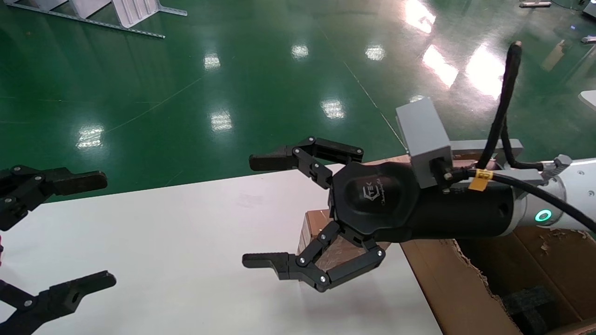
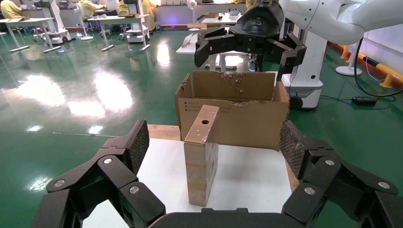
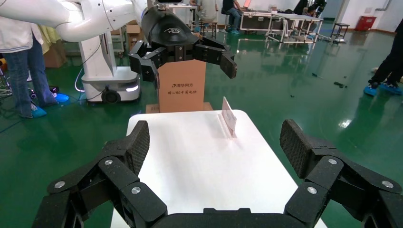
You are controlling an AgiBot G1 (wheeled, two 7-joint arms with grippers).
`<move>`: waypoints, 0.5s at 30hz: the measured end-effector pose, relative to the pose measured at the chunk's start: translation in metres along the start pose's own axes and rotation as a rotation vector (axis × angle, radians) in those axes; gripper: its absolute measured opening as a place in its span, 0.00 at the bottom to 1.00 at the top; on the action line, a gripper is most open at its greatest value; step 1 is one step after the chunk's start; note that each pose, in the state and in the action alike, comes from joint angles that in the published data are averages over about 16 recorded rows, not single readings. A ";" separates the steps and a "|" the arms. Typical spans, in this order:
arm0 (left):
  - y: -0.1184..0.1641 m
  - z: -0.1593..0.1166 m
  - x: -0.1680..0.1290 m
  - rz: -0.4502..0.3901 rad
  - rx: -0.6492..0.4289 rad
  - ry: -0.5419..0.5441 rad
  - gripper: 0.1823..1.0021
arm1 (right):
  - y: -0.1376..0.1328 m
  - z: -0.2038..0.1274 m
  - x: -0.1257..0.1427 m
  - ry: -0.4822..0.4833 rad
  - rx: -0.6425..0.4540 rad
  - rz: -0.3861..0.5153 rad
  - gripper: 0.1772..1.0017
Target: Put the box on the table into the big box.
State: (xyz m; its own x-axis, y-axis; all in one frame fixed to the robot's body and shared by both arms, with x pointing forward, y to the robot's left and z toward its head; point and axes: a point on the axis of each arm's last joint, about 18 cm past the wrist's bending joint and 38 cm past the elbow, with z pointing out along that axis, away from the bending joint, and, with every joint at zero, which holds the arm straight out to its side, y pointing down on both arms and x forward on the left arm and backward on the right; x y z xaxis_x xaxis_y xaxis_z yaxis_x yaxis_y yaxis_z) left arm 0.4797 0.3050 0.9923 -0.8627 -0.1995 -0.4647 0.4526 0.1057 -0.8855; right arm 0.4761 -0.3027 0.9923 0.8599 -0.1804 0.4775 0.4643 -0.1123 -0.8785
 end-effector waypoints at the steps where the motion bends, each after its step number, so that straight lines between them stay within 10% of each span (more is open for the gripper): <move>1: 0.000 0.000 0.000 0.000 0.000 0.000 1.00 | 0.000 0.000 0.000 0.000 0.000 0.000 1.00; 15: 0.000 0.000 0.000 0.000 0.000 0.000 1.00 | 0.005 -0.001 0.000 0.005 -0.027 0.002 1.00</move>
State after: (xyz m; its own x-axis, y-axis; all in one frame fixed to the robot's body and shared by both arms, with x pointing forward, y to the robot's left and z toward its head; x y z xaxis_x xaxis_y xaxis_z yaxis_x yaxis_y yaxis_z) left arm 0.4797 0.3050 0.9923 -0.8627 -0.1994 -0.4647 0.4526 0.1057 -0.8854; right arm 0.4779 -0.3042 0.9881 0.8597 -0.1852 0.4761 0.4569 -0.1383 -0.8787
